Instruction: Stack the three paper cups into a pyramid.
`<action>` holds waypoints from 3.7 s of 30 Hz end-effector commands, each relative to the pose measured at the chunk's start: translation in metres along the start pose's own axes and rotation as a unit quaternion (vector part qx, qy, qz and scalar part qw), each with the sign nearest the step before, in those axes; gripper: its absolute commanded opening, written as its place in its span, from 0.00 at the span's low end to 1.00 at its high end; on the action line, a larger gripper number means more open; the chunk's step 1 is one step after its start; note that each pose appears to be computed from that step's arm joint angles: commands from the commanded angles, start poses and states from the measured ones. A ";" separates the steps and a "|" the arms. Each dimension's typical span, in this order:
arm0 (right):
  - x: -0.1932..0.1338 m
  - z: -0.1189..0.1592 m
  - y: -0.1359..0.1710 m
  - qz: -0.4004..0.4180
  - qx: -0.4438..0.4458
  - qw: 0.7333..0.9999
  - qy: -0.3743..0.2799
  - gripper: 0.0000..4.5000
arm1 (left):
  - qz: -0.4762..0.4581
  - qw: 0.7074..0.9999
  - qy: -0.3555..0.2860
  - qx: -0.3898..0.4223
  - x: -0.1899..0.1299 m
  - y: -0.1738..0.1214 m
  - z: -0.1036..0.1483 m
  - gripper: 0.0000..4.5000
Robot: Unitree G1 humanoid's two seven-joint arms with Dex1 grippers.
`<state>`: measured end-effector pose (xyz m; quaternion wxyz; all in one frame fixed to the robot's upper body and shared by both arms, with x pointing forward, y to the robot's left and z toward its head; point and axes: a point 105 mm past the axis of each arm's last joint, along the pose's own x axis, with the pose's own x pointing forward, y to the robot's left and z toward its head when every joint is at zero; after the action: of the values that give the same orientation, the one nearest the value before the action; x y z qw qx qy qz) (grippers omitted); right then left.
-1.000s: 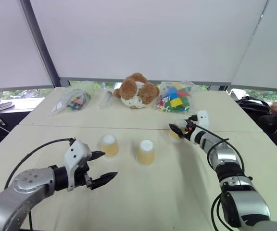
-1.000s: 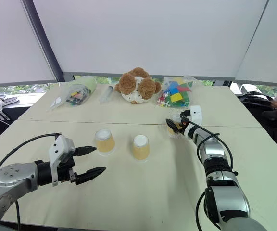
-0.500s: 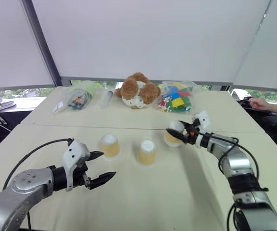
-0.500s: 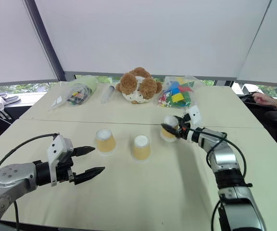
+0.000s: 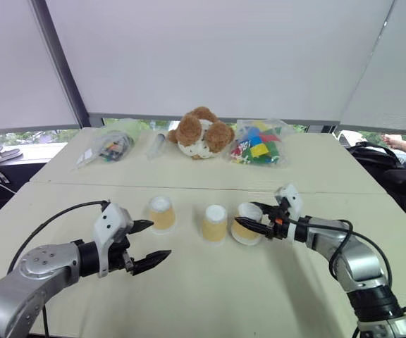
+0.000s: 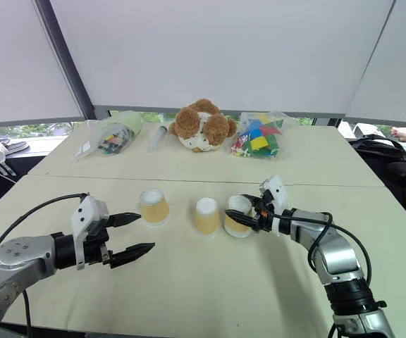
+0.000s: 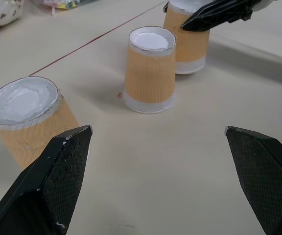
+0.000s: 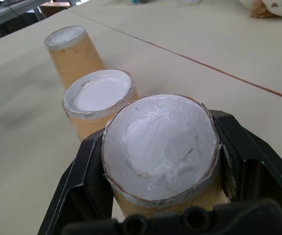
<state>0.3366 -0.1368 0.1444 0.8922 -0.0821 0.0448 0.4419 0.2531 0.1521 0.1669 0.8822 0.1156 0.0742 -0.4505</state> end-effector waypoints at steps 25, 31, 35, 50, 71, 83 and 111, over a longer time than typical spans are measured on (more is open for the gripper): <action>-0.030 0.016 -0.001 -0.016 -0.032 0.999 -0.013 0.99 | 0.045 0.999 -0.018 -0.007 -0.013 0.026 0.010 1.00; -0.052 0.056 0.019 -0.003 -0.011 0.999 -0.032 0.99 | 0.119 0.990 -0.048 -0.049 -0.043 0.080 0.012 1.00; -0.058 0.073 0.032 0.016 0.001 0.999 -0.036 0.99 | 0.110 0.993 -0.032 -0.032 -0.036 0.094 0.002 1.00; -0.062 0.087 0.066 0.105 -0.006 0.994 0.024 0.99 | -0.009 0.996 -0.028 0.079 0.036 0.104 -0.004 1.00; -0.061 0.073 0.065 0.081 -0.016 0.995 0.048 1.00 | -0.057 0.992 -0.082 0.082 0.082 0.114 0.023 0.47; -0.095 0.060 0.022 -0.020 -0.017 0.995 0.091 1.00 | -0.200 0.964 -0.151 0.094 0.120 0.074 0.158 0.47; -0.102 0.055 0.047 -0.059 0.014 0.996 0.069 1.00 | -0.349 0.928 -0.081 0.100 0.187 -0.005 0.112 0.47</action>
<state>0.2381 -0.1820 0.2011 0.9121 -0.0963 0.1301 0.3767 0.3646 -0.0224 0.2268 0.6648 0.1192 0.0060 -0.7374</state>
